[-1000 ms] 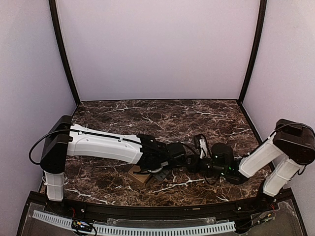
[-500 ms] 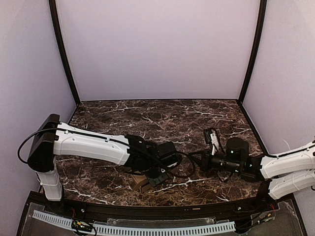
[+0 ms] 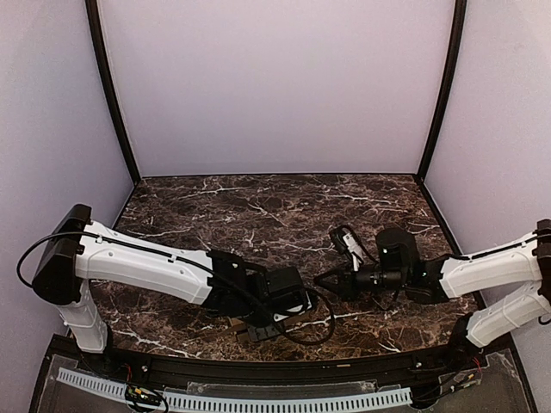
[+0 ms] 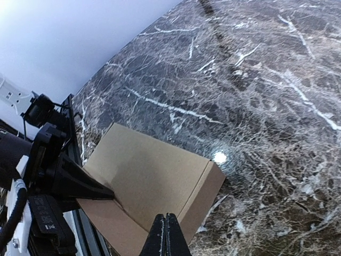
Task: Fold the paper box
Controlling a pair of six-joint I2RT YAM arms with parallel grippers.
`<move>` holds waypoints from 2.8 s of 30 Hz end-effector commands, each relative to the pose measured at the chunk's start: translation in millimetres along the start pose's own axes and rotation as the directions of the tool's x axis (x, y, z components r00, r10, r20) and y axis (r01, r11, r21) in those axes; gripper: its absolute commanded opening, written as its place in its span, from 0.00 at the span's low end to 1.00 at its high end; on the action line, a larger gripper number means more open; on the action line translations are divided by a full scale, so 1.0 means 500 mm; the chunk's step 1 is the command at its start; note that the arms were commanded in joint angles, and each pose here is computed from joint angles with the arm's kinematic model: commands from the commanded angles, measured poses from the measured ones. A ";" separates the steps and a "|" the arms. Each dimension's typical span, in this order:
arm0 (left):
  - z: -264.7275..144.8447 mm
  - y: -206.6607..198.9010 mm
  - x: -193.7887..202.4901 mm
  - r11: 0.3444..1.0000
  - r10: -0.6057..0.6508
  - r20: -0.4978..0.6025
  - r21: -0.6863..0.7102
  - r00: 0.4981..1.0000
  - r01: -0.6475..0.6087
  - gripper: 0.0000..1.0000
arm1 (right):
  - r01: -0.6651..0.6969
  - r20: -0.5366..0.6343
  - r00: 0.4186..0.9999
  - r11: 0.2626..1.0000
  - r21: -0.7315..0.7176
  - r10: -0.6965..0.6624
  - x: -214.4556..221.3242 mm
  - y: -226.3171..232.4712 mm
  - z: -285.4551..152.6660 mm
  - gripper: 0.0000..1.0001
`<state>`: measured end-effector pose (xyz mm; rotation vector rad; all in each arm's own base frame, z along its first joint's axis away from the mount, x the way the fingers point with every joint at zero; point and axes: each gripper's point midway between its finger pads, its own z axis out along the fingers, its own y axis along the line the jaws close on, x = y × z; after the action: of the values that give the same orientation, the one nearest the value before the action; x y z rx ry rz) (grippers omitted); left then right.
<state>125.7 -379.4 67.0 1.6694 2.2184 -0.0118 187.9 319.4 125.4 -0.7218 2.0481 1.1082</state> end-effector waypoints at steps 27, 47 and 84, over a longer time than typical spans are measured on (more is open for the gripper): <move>-0.023 0.010 0.034 0.972 0.183 -0.010 -0.150 0.983 -0.182 0.19 | -0.016 -0.407 0.910 0.976 -0.218 -0.076 0.117 0.002 0.143 0.00; -0.256 0.079 -0.053 0.980 -0.052 0.326 -0.165 0.944 0.111 0.53 | 0.000 -0.441 0.895 0.988 -0.154 -0.069 0.145 -0.029 0.149 0.00; -0.071 0.122 0.147 0.708 -0.707 0.096 0.082 0.701 0.702 0.01 | -0.013 -0.436 0.900 0.995 -0.101 -0.032 0.157 -0.026 0.149 0.00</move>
<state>168.1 -299.8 81.9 0.7808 2.5551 -0.3036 178.6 385.4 66.1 -1.1478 2.1966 1.2379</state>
